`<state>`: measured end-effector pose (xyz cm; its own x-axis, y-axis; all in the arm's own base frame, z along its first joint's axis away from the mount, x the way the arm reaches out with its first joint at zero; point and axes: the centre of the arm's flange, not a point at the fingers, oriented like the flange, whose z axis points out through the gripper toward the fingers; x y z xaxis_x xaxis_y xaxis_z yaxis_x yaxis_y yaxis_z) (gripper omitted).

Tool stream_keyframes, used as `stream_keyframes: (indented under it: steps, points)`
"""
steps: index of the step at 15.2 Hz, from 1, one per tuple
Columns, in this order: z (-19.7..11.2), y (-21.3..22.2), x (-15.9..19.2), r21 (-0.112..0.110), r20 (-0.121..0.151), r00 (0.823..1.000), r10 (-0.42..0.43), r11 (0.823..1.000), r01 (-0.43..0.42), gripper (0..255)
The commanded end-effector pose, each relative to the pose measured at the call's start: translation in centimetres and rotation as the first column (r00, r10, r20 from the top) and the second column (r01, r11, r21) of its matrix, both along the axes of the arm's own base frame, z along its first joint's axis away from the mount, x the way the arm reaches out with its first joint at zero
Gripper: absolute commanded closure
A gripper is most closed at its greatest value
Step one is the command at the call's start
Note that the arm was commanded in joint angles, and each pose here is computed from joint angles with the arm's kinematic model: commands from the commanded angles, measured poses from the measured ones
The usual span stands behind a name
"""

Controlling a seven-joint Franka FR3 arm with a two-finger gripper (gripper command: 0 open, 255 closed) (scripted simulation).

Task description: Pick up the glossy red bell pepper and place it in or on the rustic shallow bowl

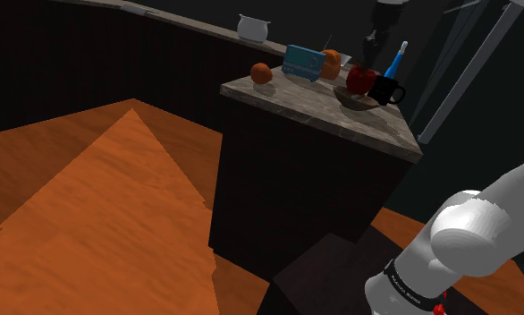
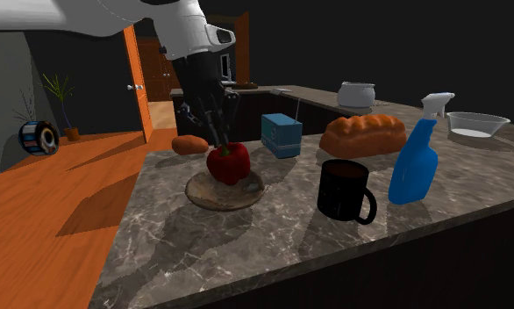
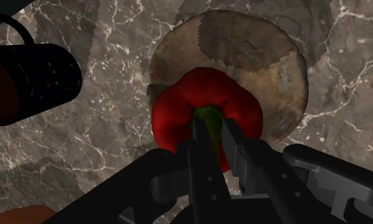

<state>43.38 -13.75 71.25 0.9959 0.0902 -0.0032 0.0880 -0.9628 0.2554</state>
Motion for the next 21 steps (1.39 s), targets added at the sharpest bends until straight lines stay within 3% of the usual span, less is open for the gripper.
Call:
stream_keyframes:
  steps: [1,8,9,14,18,21]
  points:
    - [-0.4,0.0,0.0,0.000,0.001,1.000,0.000,1.000,0.000,255]
    - [-0.4,0.0,0.0,0.000,0.001,1.000,0.000,1.000,0.000,255]
    - [-0.4,0.0,0.0,0.000,0.001,1.000,0.000,1.000,0.000,0]
    - [-0.4,0.0,0.0,0.000,0.001,1.000,0.000,1.000,0.000,0]
    - [4.4,1.3,-0.1,0.000,0.001,1.000,0.000,1.000,0.000,0]
    - [4.4,1.3,-0.1,0.000,0.001,1.000,0.000,1.000,0.000,0]
